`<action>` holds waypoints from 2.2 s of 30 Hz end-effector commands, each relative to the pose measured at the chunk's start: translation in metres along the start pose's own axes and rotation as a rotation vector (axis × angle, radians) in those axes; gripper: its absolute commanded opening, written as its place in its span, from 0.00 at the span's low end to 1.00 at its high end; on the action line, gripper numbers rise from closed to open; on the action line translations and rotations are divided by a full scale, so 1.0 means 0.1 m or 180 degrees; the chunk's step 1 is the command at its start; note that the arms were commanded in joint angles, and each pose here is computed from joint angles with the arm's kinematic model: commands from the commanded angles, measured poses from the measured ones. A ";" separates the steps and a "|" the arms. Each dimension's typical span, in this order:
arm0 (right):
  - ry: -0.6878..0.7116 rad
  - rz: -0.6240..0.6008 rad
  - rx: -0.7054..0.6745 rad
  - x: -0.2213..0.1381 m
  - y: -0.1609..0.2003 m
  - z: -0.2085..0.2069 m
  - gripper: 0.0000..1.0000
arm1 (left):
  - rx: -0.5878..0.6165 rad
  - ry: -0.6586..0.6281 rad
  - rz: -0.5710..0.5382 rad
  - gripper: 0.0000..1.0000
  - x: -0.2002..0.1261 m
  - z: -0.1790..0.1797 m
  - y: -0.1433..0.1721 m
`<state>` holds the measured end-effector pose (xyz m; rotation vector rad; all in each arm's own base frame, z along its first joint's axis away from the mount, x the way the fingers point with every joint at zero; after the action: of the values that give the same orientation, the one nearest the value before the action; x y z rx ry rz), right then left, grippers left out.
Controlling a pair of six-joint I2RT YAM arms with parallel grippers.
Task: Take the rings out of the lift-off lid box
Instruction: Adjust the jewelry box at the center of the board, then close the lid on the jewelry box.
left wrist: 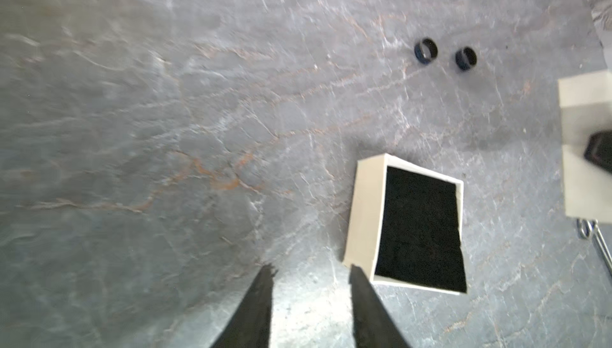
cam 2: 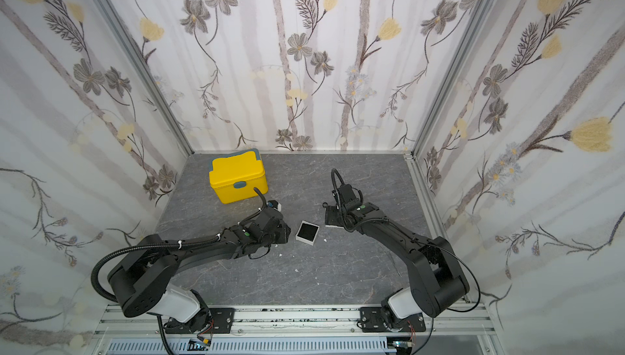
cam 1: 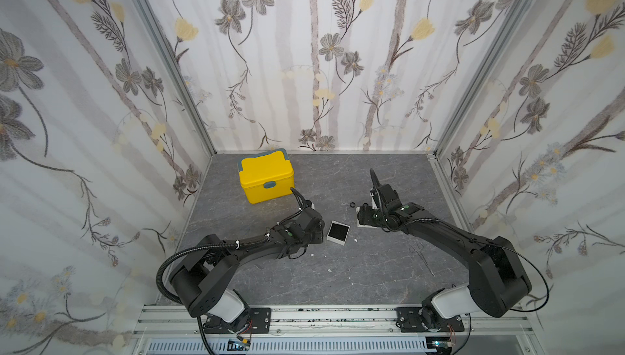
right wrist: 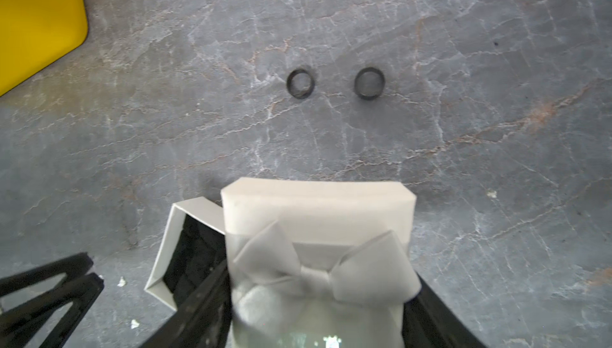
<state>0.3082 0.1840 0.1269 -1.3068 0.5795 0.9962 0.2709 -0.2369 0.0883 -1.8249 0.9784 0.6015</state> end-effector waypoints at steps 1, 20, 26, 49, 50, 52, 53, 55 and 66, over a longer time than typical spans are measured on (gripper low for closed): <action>-0.0011 0.0080 0.0095 0.00 0.02 0.16 0.72 | 0.0031 -0.0123 -0.0174 0.93 -0.06 0.19 -0.14; 0.0297 0.0356 0.0545 0.07 0.38 0.95 0.72 | -0.0095 0.0043 -0.0467 1.00 -0.22 0.79 -0.33; 0.0523 0.0278 0.0647 0.09 0.37 0.90 0.72 | -0.0075 0.0095 -0.0545 1.00 -0.29 0.78 -0.34; 0.0685 0.0168 0.0923 0.25 0.35 0.93 0.73 | -0.0107 0.0080 -0.0511 1.00 -0.27 0.84 -0.26; 0.0693 0.0157 0.0922 0.26 0.35 0.94 0.73 | -0.0106 0.0084 -0.0505 1.00 -0.26 0.84 -0.25; 0.0692 0.0163 0.0915 0.27 0.34 0.95 0.73 | -0.0112 0.0091 -0.0500 1.00 -0.26 0.84 -0.25; 0.0700 0.0172 0.0908 0.28 0.35 0.95 0.73 | -0.0112 0.0094 -0.0498 1.00 -0.26 0.84 -0.24; 0.0736 0.0185 0.0893 0.30 0.37 0.94 0.73 | -0.0108 0.0087 -0.0488 1.00 -0.26 0.85 -0.23; 0.0791 0.0239 0.0879 0.38 0.45 0.94 0.76 | -0.0105 0.0176 -0.0523 1.00 -0.31 0.81 -0.24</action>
<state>0.2704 0.2846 0.0916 -1.1774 0.9217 0.8199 0.2730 -0.1453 0.0844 -1.9202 0.8517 0.4931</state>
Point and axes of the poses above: each gripper's point midway between its finger pads, its own x axis out along the fingers, its own z axis along the line the jaws close on, y = z × x, the point moved 3 cm from there along -x, back along the fingers, and after that the axes turned 8 degrees about -x, right-handed, at the moved point
